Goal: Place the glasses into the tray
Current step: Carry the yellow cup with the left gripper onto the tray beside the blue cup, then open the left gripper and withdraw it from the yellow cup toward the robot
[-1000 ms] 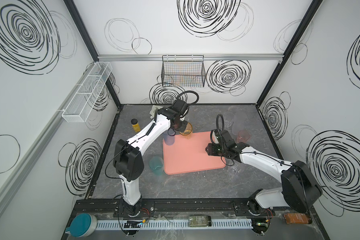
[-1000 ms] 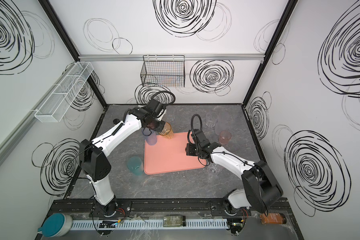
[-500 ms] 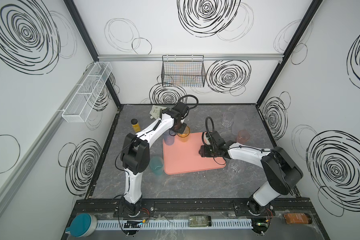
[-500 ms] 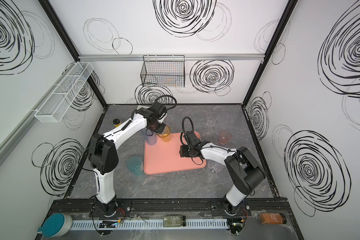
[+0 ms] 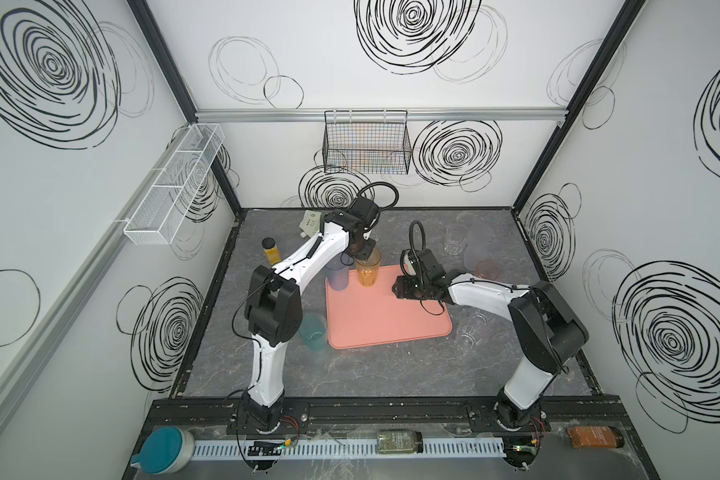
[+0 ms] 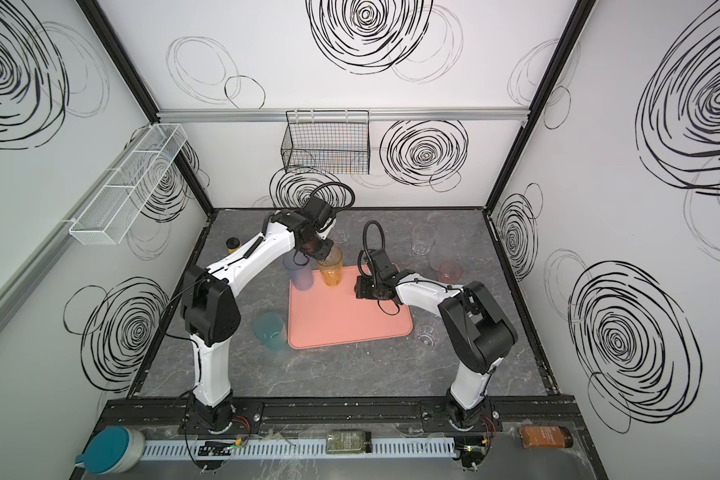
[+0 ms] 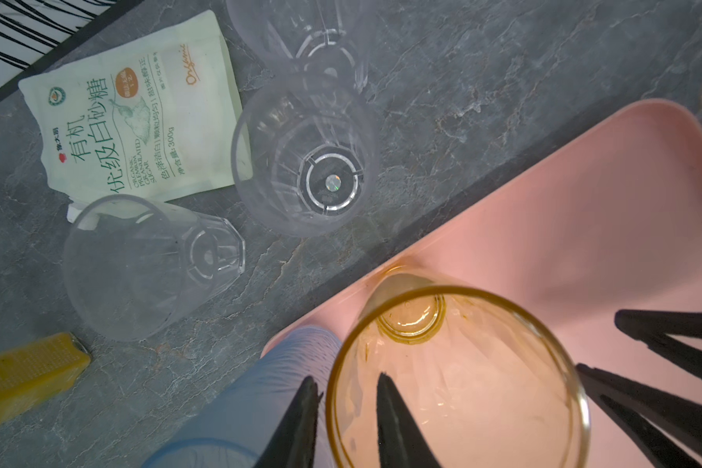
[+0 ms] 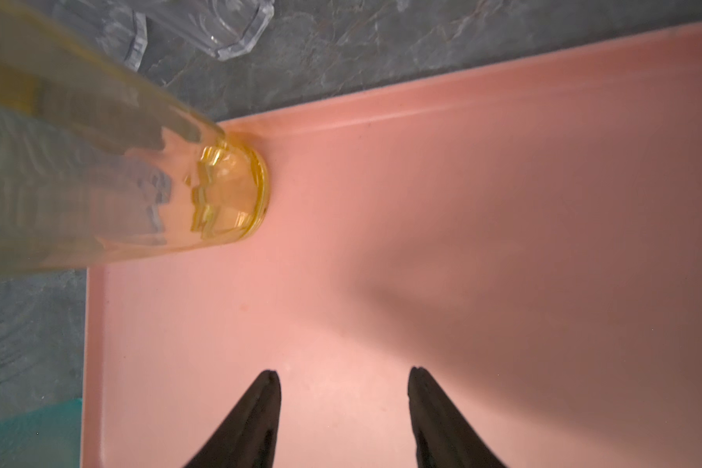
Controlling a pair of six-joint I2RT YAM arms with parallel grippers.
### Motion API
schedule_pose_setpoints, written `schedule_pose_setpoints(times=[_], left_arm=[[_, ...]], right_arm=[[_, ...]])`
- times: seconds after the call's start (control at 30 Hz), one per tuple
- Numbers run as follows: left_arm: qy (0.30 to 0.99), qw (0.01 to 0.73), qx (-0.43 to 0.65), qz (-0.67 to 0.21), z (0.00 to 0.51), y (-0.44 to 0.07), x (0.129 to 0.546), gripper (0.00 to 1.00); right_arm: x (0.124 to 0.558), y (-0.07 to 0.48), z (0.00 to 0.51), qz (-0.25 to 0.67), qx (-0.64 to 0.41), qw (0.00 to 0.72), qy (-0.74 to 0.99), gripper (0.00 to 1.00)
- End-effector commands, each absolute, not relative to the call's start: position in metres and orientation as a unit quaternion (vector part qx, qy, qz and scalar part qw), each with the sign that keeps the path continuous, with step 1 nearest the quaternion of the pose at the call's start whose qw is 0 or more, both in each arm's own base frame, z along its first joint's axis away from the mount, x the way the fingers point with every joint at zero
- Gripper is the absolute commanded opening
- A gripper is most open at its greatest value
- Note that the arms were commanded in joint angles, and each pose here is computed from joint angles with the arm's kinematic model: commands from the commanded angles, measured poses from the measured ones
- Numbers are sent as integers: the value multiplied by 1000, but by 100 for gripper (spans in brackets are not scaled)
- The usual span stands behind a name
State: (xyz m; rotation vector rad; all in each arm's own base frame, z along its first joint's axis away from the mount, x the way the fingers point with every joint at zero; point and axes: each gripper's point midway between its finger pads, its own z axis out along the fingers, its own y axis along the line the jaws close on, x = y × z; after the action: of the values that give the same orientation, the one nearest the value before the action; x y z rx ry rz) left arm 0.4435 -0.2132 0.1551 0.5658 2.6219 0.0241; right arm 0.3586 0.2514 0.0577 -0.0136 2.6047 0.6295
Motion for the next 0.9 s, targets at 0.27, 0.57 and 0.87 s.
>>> schedule_pose_setpoints(times=[0.27, 0.57, 0.87], left_arm=[[929, 322, 178, -34, 232, -206, 444, 37], [890, 448, 78, -41, 279, -137, 436, 49], [846, 526, -71, -54, 287, -41, 421, 71]], right_arm=[[401, 279, 55, 252, 9, 240, 937, 55], [417, 291, 37, 243, 1, 233, 942, 55], [414, 320, 30, 263, -11, 215, 940, 55]])
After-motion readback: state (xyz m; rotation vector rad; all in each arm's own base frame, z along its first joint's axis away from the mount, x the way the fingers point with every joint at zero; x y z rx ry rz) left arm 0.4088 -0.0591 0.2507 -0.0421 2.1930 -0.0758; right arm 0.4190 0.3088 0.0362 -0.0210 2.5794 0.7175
